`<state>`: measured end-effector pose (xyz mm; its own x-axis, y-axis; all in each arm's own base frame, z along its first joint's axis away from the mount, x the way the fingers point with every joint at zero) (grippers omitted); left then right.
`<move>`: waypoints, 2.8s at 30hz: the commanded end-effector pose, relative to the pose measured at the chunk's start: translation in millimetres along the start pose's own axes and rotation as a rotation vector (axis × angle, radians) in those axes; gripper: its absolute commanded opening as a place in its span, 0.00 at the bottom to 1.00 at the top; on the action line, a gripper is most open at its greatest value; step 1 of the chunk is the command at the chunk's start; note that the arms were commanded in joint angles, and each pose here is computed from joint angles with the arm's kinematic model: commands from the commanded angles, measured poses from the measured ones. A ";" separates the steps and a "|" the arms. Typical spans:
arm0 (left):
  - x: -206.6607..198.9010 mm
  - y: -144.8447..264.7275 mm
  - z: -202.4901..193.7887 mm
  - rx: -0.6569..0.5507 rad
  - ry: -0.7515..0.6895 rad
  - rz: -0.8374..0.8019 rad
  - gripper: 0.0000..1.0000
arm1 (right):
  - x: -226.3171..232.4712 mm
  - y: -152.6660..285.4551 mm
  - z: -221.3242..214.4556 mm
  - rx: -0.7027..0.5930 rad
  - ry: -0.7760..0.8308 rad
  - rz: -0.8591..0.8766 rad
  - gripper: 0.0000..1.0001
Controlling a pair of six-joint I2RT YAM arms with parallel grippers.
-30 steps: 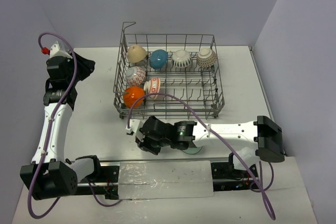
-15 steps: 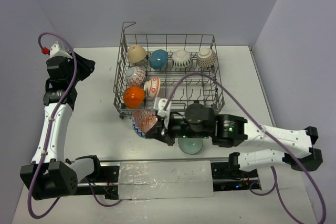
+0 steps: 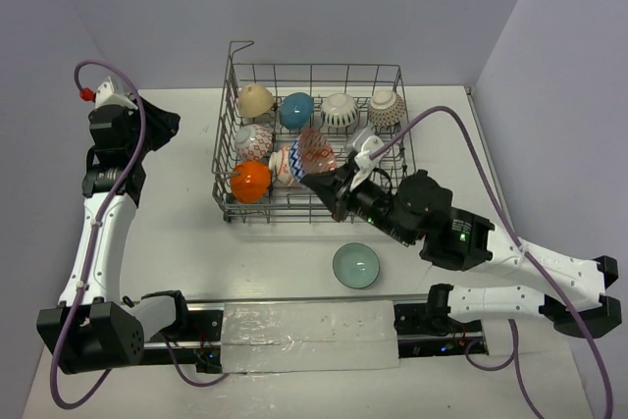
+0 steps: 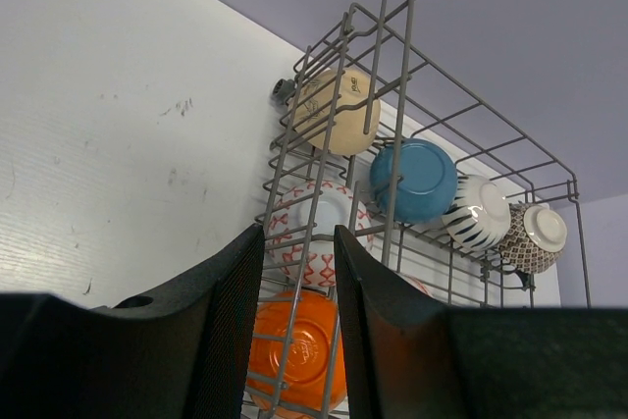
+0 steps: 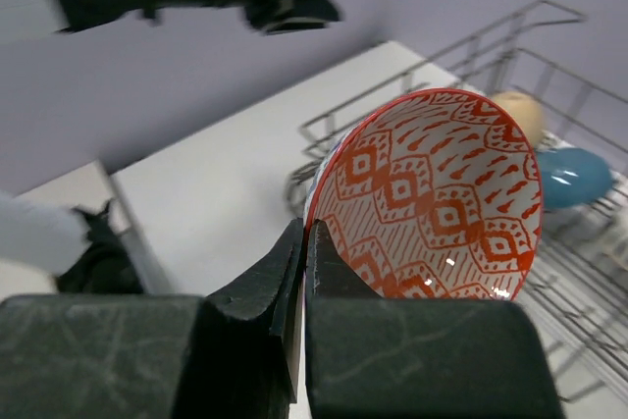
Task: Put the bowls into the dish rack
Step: Pick up the bowl from the center of the board, then insert the bowl into the dish rack.
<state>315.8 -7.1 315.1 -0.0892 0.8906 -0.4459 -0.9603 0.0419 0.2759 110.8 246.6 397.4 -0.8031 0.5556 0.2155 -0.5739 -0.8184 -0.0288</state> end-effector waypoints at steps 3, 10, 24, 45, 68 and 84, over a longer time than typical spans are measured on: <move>-8.4 -0.6 2.9 -0.031 -0.008 -0.036 0.40 | -44.1 -12.4 32.2 -0.144 -0.029 -0.187 0.00; -9.0 -0.9 2.2 -0.028 -0.010 -0.035 0.40 | -88.5 -33.6 18.5 -0.092 -0.050 -0.254 0.00; -11.1 -1.6 0.3 -0.019 -0.010 -0.046 0.40 | -144.7 -53.7 -25.1 -0.042 -0.360 -0.076 0.00; -12.8 -5.9 -4.1 0.002 -0.008 -0.054 0.40 | -182.3 -75.7 -56.8 -0.112 -0.565 0.065 0.00; -14.7 -6.5 -5.1 0.011 -0.004 -0.065 0.40 | -206.0 -85.2 -98.0 -0.149 -0.637 -0.023 0.00; -15.4 -5.6 -4.7 0.010 -0.001 -0.072 0.40 | -213.5 -87.8 -107.2 -0.203 -0.672 -0.041 0.00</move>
<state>319.8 -19.4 308.1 -0.0603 0.8917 -0.4485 -0.9506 0.0858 0.2983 311.1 219.3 226.6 -0.4649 0.3573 0.8101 -0.6595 -0.7502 -0.0476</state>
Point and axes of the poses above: each gripper's point midway between its finger pads, its own y axis back along the fingers, its own x axis along the line the jaws close on, z = x × y, the point moved 7 cm from there along y, back along the fingers, and after that the axes turned 9 degrees about -y, right-handed, at the moved point
